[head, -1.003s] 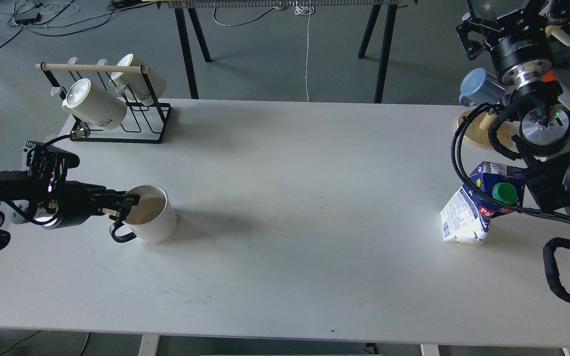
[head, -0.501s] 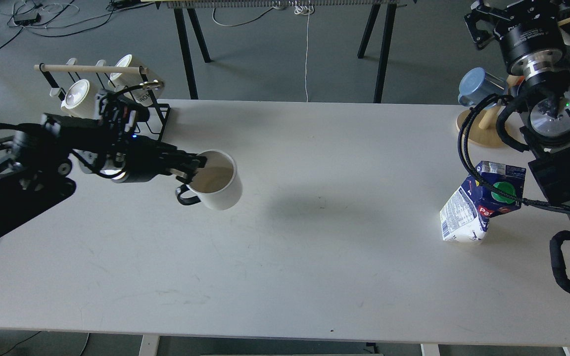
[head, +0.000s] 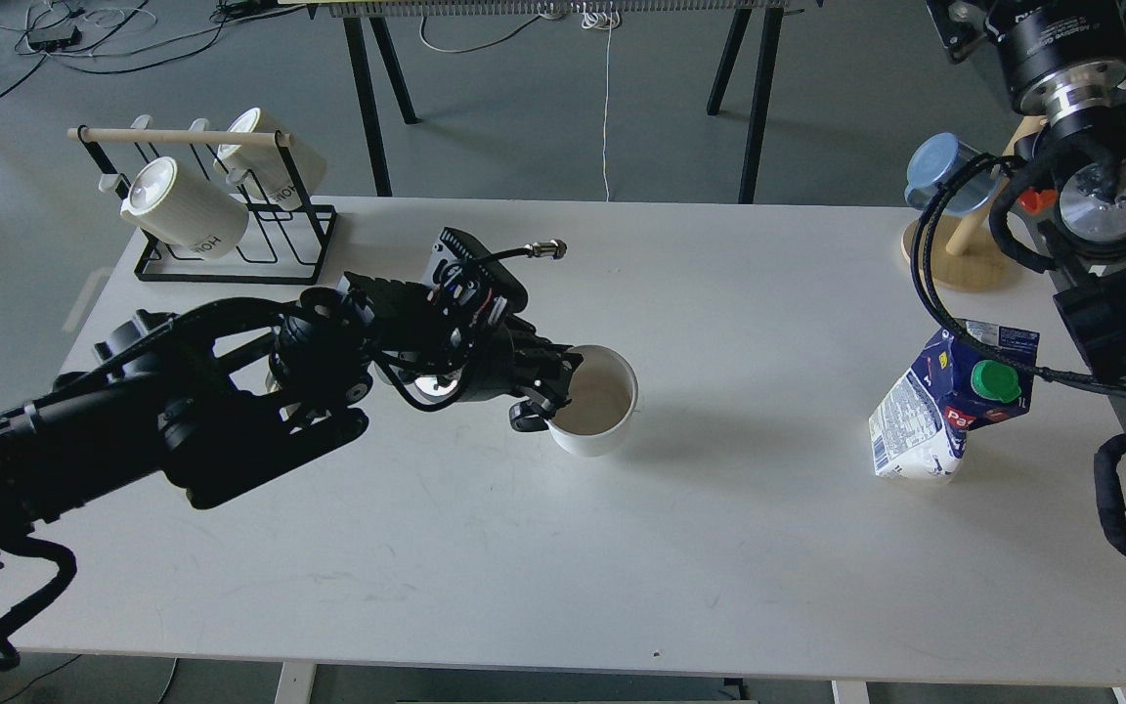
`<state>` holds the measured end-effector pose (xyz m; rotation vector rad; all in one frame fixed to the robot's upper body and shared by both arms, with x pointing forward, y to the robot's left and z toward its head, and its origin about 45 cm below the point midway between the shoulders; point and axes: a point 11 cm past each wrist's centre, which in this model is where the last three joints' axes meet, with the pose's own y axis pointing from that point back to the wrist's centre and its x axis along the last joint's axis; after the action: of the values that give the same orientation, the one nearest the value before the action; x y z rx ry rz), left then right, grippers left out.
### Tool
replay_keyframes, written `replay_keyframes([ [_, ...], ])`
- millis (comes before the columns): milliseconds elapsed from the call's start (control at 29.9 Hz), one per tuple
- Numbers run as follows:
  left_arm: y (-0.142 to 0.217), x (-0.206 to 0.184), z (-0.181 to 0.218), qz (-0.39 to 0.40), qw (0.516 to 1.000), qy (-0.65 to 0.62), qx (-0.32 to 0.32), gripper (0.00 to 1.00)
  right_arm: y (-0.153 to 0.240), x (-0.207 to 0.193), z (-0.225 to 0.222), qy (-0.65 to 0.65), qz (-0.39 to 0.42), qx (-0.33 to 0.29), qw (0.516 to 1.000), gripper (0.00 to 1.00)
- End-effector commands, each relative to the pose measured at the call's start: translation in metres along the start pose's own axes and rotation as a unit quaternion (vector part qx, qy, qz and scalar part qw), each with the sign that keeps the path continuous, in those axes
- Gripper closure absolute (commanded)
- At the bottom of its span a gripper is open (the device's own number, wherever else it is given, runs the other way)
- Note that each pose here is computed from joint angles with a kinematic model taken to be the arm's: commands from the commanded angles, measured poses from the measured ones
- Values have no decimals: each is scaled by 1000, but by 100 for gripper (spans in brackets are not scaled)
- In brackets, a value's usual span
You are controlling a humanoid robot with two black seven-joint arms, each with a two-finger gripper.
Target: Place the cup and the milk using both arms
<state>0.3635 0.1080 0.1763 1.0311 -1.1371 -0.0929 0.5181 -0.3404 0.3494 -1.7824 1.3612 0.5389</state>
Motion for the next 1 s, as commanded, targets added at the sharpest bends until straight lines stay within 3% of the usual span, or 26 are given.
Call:
replay_keyframes([
  [0,-6,-11,7,-15,1000,-15,-1,93,1,1,0,0,1,-1,1000,1],
  [201,-7,-13,8,-18,1000,-17,-1,80,0,-1,1,-1,-2,-1,1000,1],
  [234,-7,-12,7,-17,1000,-16,-2,76,0,-1,1,-1,-2,-1,1000,1],
  [334,-4,-6,6,-8,1000,-11,-3,47,0,-1,1,-1,-2,-1,1000,1],
  [501,5,16,1,26,1000,3,-6,28,1,-2,3,-2,-4,-4,1000,1],
  [769,54,89,-34,168,971,167,-36,20,4,-22,-27,17,-50,1,999,1],
  [969,82,96,-82,230,901,358,-84,11,37,-17,-45,40,-67,-19,997,1],
])
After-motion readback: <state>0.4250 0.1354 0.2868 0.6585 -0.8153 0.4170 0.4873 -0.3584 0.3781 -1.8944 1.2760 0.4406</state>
